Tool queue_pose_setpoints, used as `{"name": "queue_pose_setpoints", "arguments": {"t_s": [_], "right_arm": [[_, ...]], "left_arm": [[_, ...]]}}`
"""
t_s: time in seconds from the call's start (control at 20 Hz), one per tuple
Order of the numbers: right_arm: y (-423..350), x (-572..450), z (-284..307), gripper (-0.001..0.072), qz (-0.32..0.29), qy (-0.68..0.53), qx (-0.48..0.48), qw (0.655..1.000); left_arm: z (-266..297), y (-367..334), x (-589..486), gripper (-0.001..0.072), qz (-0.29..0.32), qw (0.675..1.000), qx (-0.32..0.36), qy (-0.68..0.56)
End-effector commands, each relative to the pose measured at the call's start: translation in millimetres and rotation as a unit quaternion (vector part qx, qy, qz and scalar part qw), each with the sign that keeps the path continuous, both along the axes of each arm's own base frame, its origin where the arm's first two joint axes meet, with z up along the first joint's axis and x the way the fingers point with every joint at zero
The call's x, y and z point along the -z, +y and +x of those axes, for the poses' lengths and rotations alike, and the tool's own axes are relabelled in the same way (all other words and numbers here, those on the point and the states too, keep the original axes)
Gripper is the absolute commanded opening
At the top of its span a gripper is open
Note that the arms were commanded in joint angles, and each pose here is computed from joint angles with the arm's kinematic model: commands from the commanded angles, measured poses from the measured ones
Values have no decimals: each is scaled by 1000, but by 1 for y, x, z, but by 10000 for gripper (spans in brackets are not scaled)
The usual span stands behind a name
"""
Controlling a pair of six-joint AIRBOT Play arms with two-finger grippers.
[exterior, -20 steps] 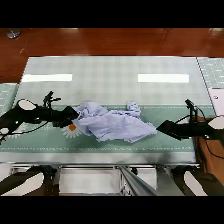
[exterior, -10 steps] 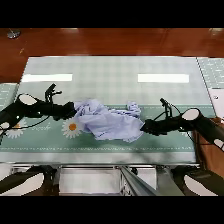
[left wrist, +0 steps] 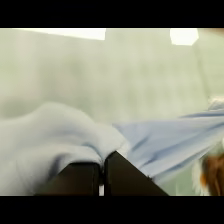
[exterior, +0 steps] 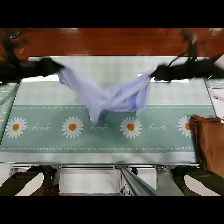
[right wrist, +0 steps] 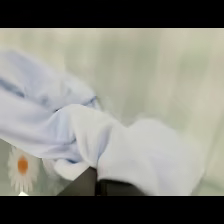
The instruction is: Fold the shirts.
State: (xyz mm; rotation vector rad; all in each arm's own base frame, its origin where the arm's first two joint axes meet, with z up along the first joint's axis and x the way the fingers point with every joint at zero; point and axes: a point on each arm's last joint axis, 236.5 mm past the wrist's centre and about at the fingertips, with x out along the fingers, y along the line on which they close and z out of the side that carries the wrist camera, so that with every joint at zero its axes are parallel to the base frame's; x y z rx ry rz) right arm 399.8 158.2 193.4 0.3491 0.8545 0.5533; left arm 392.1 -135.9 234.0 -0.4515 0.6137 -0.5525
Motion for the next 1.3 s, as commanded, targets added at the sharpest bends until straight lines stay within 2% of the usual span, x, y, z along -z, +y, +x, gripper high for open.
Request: {"name": "queue_pose_setpoints", "arguments": {"t_s": [0.0, 0.2, 0.35, 0.45, 0.6, 0.75, 0.85, 1.05, 1.25], "right_arm": [[-36, -174, -26, 21, -65, -190, 27, 979], [-50, -274, -124, 21, -92, -322, 40, 941], [-69, -278, -188, 22, -134, -335, 57, 931], [-76, -266, -217, 21, -152, -319, 59, 933], [-76, -225, -230, 22, -149, -272, 55, 949], [-75, -153, -217, 22, -146, -186, 51, 970], [-75, -109, -196, 22, -139, -140, 55, 979], [-82, -35, -125, 21, -142, -77, 82, 983], [-91, 35, -29, 21, -163, -14, 99, 982]], "left_arm": [[-49, 10, -186, 20, 16, 972, -27, -231], [-133, 35, -287, 20, 68, 924, -87, -365], [-180, 62, -306, 20, 111, 898, -148, -400], [-197, 75, -290, 20, 150, 899, -166, -376], [-194, 77, -231, 20, 192, 932, -142, -273], [-172, 75, -136, 20, 217, 963, -99, -124], [-157, 75, -63, 20, 216, 973, -79, -17], [-120, 68, 83, 20, 189, 970, -52, 146], [-55, 68, 173, 21, 151, 964, -78, 203]]}}
